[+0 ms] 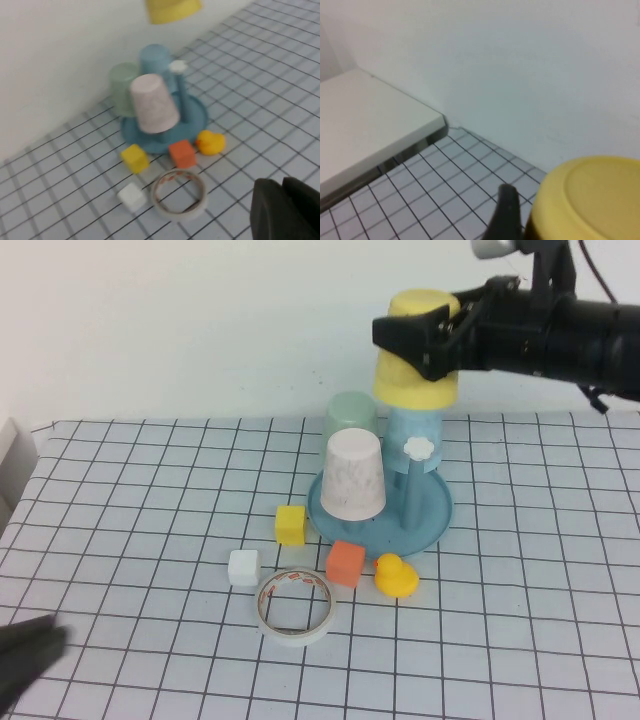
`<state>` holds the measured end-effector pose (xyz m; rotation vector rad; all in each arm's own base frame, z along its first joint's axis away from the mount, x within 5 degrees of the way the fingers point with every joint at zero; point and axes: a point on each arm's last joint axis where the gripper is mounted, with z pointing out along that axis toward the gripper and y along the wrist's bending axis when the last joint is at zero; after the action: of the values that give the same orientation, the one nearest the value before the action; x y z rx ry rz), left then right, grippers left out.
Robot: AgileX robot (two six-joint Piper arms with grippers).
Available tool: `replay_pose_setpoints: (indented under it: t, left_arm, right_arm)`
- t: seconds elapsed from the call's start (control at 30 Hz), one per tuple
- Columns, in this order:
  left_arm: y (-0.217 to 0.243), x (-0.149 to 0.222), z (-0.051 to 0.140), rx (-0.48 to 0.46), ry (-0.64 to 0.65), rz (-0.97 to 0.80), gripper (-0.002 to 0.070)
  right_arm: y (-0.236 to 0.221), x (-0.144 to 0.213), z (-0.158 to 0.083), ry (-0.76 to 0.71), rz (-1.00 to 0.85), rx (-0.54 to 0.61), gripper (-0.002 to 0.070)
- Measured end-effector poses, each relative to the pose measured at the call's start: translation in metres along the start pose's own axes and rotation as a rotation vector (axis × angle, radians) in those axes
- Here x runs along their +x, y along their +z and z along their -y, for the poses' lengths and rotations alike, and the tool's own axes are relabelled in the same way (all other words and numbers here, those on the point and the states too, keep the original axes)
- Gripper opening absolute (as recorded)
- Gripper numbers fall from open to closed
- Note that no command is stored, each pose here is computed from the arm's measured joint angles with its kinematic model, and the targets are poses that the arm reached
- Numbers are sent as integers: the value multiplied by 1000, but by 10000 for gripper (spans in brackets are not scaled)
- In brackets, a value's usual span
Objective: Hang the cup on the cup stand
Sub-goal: Place the cup on the cup holder
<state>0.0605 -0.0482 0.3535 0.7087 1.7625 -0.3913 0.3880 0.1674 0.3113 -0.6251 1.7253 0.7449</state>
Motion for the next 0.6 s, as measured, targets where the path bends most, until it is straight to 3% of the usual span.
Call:
replay_pose_setpoints:
  t: [0.3, 0.6]
  left_arm:
    - [-34, 61, -8, -183, -119, 123, 7]
    - [-35, 85, -8, -205, -194, 144, 7]
  right_arm:
    - [14, 25, 21, -22, -71, 112, 578]
    - [25, 47, 34, -11, -129, 168, 578]
